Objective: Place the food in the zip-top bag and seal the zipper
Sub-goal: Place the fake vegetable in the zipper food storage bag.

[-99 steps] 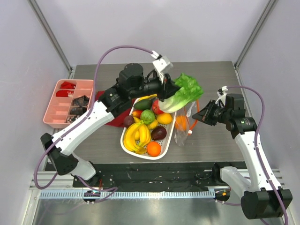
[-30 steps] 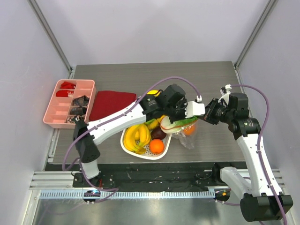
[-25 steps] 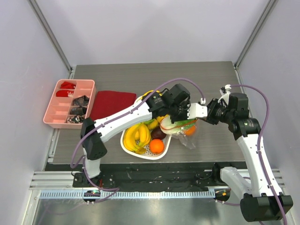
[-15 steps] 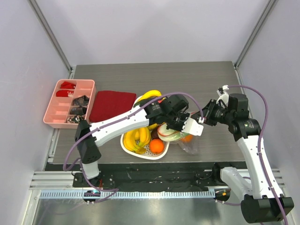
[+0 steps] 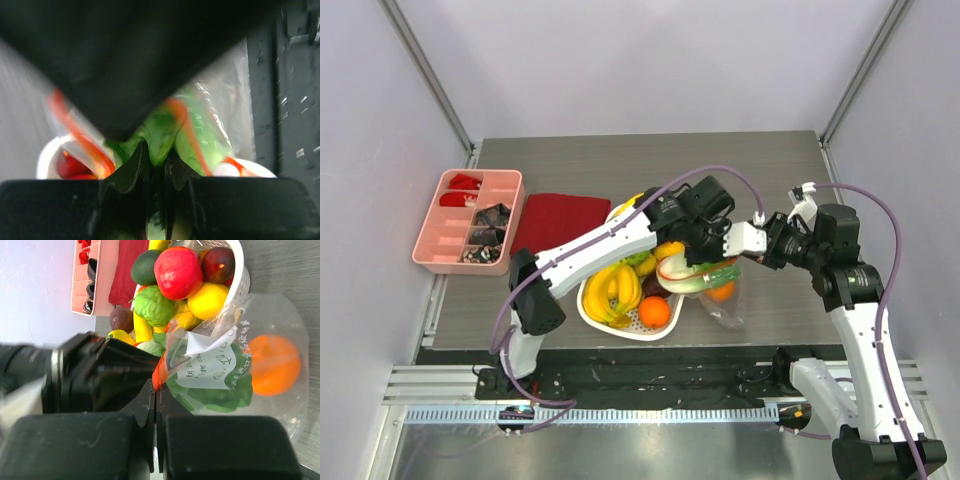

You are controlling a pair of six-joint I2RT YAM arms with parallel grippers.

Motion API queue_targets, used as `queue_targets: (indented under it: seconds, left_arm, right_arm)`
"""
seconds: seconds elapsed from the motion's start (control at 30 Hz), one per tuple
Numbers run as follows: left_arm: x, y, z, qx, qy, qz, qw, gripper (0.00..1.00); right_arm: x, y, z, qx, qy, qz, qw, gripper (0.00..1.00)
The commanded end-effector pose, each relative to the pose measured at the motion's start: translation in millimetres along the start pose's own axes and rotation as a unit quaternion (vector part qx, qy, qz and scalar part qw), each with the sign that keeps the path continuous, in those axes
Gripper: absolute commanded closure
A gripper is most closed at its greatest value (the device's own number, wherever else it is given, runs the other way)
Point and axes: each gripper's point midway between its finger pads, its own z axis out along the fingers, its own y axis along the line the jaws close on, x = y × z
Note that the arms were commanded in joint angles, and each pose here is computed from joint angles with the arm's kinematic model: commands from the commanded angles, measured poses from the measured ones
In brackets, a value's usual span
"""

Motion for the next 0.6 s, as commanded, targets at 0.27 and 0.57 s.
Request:
queue_targets:
  seconds: [0.27, 0.57]
  left_arm:
    - [0.5, 52.1, -29.9, -0.049, -0.098, -0.523, 0.846, 1.0]
    - [-1.9, 82.2, -34.4, -0.144, -0.157, -0.656, 0.724, 1.0]
  right_arm:
    - [-25.4, 23.6, -10.1, -0.034, -0.06, -0.037, 0.997, 0.99]
    - [-20.5, 25.1, -2.3, -0.055, -0.062, -0.002, 0.997, 0.99]
